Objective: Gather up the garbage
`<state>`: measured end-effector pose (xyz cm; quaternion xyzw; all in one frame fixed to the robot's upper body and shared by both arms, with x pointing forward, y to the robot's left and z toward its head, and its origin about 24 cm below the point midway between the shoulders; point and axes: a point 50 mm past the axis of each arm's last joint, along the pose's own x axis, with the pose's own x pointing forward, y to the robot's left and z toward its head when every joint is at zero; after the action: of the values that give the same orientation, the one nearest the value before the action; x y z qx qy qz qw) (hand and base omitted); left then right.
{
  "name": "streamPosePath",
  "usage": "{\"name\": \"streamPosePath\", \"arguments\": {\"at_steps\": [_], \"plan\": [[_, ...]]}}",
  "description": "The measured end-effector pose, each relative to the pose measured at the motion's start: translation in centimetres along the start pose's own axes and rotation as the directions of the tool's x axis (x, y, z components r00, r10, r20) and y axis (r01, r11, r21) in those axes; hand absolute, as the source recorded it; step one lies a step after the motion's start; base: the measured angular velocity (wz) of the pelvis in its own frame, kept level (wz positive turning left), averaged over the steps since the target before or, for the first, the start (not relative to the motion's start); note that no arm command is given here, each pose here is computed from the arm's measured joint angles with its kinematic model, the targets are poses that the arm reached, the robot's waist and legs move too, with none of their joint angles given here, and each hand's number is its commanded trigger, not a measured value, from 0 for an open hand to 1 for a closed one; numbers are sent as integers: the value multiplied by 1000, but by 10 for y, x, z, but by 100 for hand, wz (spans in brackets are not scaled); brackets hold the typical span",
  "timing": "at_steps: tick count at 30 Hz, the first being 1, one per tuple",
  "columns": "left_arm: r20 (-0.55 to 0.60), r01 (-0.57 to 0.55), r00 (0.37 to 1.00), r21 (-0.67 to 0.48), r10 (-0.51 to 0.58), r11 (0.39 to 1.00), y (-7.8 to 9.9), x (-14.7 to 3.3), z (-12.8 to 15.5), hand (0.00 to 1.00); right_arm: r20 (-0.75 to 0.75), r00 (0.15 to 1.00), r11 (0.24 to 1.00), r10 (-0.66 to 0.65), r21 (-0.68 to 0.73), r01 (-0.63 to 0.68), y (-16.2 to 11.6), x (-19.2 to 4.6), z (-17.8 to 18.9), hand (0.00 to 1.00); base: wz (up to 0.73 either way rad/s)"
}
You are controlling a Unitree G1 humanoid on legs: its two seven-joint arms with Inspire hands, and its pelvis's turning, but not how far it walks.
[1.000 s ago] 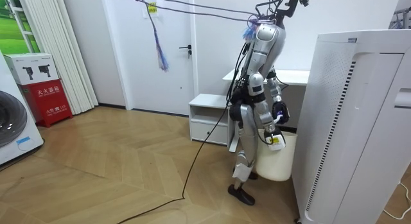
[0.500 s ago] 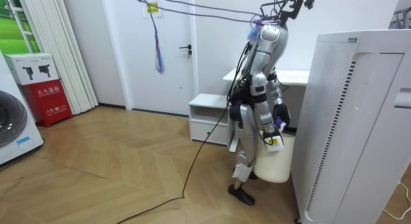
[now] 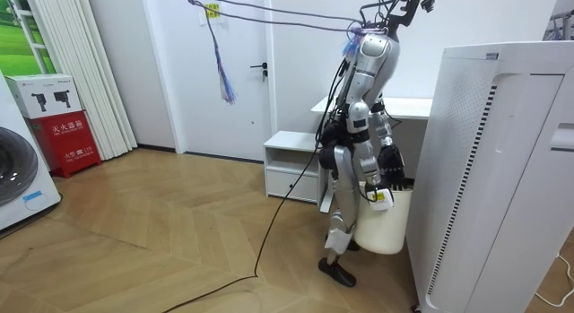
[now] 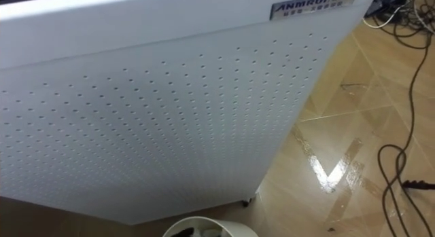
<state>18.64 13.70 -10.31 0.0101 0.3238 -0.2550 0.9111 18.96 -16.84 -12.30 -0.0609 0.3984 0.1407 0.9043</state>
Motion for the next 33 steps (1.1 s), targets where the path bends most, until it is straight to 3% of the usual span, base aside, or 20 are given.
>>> {"name": "streamPosePath", "arguments": {"at_steps": [13,18,23,27,33], "plan": [[-19,2,1000,-11,-2,1000,-3,-3,-8,0,-3,1000,1000,2,4,-2,1,0,-2,100,0],[-78,-4,997,-10,4,1000,-4,-6,-23,0,-10,1000,1000,-1,9,1,1,-2,-5,100,0],[-202,-79,976,-4,77,997,5,-16,-51,0,-50,999,1000,-16,13,16,-2,-4,-16,100,2],[-225,-125,967,-18,118,992,10,-21,-60,0,-103,994,999,-29,16,31,-7,-7,-29,100,6],[-263,-252,941,-132,212,959,22,-40,-81,0,-184,982,991,-35,119,57,-8,-18,-60,100,11]]}}
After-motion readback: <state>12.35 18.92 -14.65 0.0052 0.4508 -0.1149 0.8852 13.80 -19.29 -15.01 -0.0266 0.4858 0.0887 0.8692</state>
